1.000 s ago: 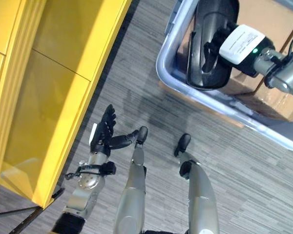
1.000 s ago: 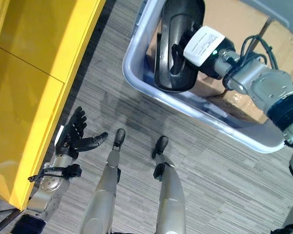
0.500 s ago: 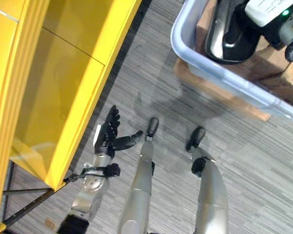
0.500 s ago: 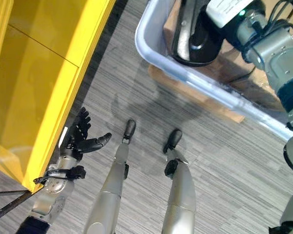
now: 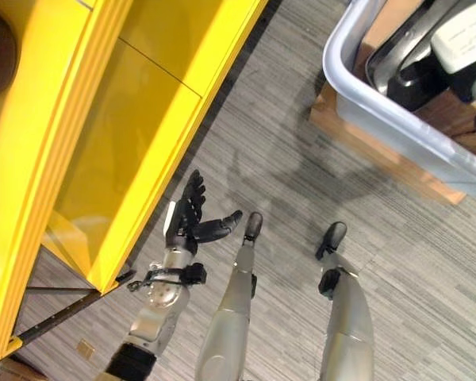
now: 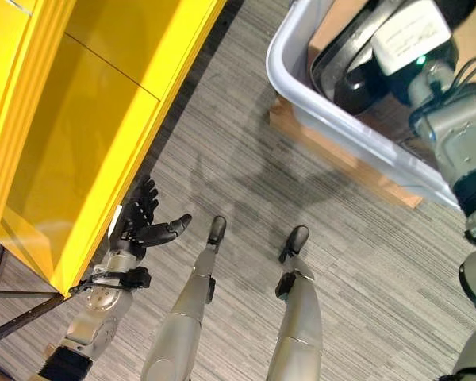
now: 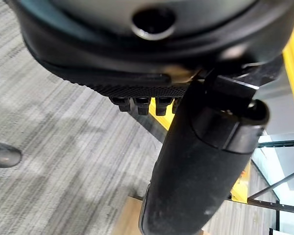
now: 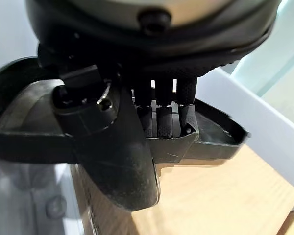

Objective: Move parts from the plastic box to the shelf.

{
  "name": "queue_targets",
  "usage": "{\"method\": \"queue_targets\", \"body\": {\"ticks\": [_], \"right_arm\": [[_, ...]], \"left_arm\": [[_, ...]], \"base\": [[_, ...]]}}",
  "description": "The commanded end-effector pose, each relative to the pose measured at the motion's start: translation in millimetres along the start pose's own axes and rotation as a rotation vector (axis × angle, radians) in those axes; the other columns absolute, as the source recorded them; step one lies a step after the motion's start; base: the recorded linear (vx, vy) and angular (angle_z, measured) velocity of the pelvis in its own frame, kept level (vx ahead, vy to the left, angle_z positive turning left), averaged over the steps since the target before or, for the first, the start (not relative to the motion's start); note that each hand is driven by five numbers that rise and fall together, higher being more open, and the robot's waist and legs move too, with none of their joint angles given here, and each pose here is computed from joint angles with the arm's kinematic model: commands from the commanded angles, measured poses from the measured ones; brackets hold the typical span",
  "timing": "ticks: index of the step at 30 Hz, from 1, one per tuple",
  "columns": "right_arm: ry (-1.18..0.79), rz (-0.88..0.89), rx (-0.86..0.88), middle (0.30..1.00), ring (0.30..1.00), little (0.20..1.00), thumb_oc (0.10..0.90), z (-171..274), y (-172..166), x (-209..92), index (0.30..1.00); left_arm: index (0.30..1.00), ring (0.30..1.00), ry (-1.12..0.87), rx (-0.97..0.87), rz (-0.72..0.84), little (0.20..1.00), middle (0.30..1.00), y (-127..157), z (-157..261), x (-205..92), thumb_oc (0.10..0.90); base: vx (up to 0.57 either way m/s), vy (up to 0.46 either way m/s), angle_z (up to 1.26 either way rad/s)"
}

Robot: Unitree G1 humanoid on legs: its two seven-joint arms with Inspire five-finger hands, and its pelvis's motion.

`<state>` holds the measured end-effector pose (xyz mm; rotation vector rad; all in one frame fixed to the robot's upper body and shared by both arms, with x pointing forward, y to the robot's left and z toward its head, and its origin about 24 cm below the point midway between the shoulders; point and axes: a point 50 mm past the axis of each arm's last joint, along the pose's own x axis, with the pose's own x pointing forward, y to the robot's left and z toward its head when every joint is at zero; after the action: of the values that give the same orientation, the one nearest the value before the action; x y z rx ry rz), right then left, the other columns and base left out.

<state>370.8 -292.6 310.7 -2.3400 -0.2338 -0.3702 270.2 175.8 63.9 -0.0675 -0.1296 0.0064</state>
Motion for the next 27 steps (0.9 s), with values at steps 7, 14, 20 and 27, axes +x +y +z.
{"method": "queue_targets", "body": {"ticks": [7, 14, 20, 27], "right_arm": [[-0.097, 0.075, -0.011, 0.300, 0.300, 0.300, 0.400, 6.6, 21.6, -14.8, 0.300], [-0.056, 0.011, -0.036, 0.300, 0.300, 0.300, 0.400, -12.9, 3.6, -13.9, 0.300], [-0.058, 0.049, -0.058, 0.300, 0.300, 0.300, 0.400, -18.8, 15.0, -25.9, 0.300], [-0.062, 0.063, -0.028, 0.300, 0.300, 0.300, 0.400, -21.3, 24.3, -42.6, 0.300]], "left_arm": [[1.000, 1.000, -0.186, 0.012, -0.032, 1.000, 1.000, 2.9, 38.5, 5.7, 0.900], [1.000, 1.000, -0.177, 0.064, -0.032, 1.000, 1.000, 13.6, 39.9, 7.8, 0.900], [1.000, 1.000, -0.135, 0.097, -0.038, 1.000, 1.000, 26.6, 34.6, 2.4, 0.900], [1.000, 1.000, -0.067, 0.139, -0.039, 1.000, 1.000, 44.4, 26.2, -11.2, 0.900]], "base": [[-0.03, 0.033, 0.01], [-0.03, 0.014, -0.07], [0.02, 0.004, -0.08], [0.05, 0.028, -0.08]]}}
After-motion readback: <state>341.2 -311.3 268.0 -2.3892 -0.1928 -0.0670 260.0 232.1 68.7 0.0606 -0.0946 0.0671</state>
